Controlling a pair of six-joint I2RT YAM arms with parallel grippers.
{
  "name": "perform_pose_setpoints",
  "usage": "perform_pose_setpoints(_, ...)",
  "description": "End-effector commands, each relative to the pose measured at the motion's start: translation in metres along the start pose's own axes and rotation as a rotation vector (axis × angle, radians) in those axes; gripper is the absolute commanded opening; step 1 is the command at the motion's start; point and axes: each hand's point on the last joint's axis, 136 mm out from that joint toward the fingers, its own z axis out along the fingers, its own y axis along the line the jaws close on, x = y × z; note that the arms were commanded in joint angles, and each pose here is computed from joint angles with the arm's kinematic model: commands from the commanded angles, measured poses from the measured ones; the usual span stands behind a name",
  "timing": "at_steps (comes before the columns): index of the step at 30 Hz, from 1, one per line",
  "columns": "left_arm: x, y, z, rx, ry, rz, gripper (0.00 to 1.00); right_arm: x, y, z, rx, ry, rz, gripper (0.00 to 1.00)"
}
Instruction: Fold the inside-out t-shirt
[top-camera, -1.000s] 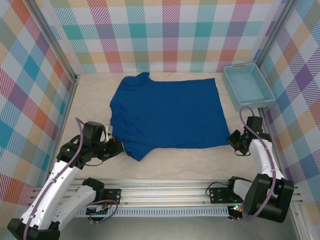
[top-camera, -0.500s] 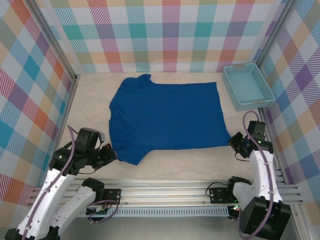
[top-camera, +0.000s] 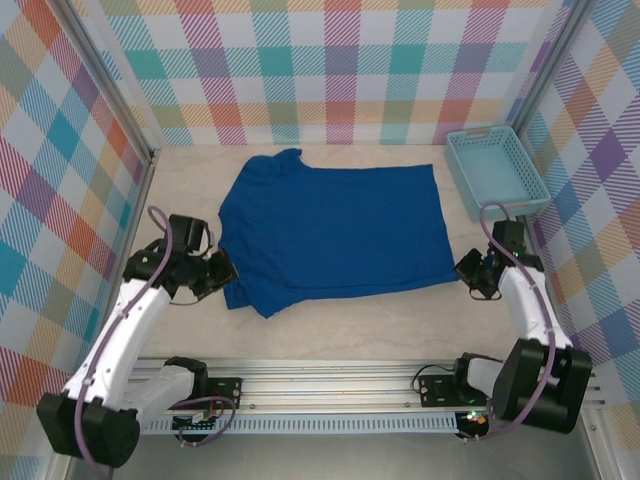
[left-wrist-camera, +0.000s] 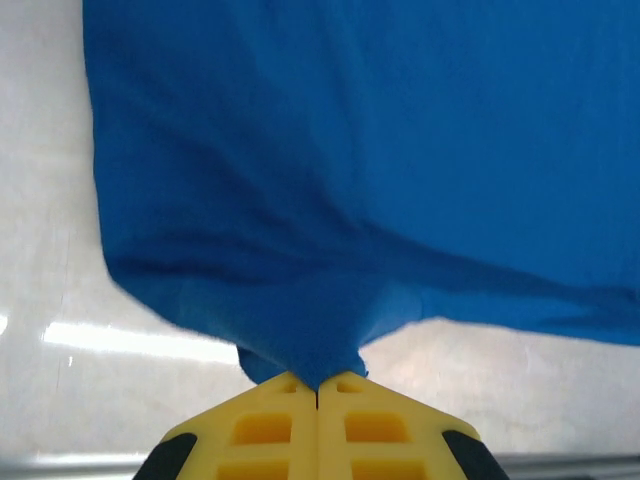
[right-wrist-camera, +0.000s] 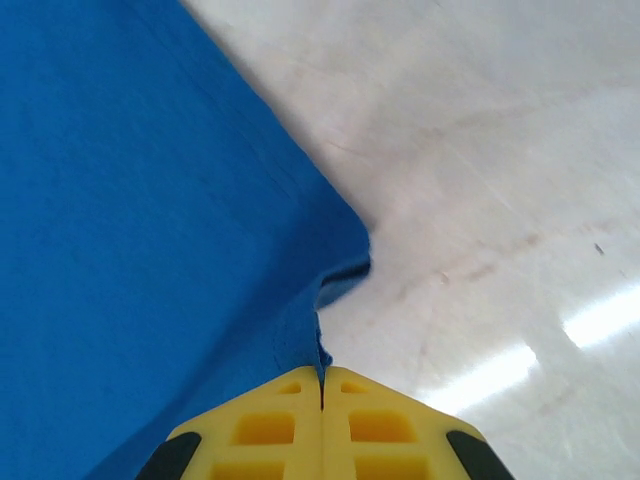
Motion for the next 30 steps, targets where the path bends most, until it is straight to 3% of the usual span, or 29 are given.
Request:
perform_pose_setpoints(1,-0.044,-0.017,0.001,0.055,-0.113,0.054,0.0,-0.027,0.023,0.008,-0.019,-0.036,-0.08,0.0)
perform_pose_setpoints(7,-0.107,-0.03,0.017,0.044,-0.181,0.039,0.0,-0.062,0.047,0.035,0.0,-0.05,-0.115,0.0)
perform_pose_setpoints(15,-0.169,-0.042,0.056,0.03,-0.171,0.018,0.0,-0.086,0.071,0.077,0.025,-0.015,-0.159,0.0)
perform_pose_setpoints(30,-0.214,-0.042,0.091,0.017,-0.168,-0.043,0.0,-0.105,0.085,0.111,0.077,0.007,-0.229,0.0)
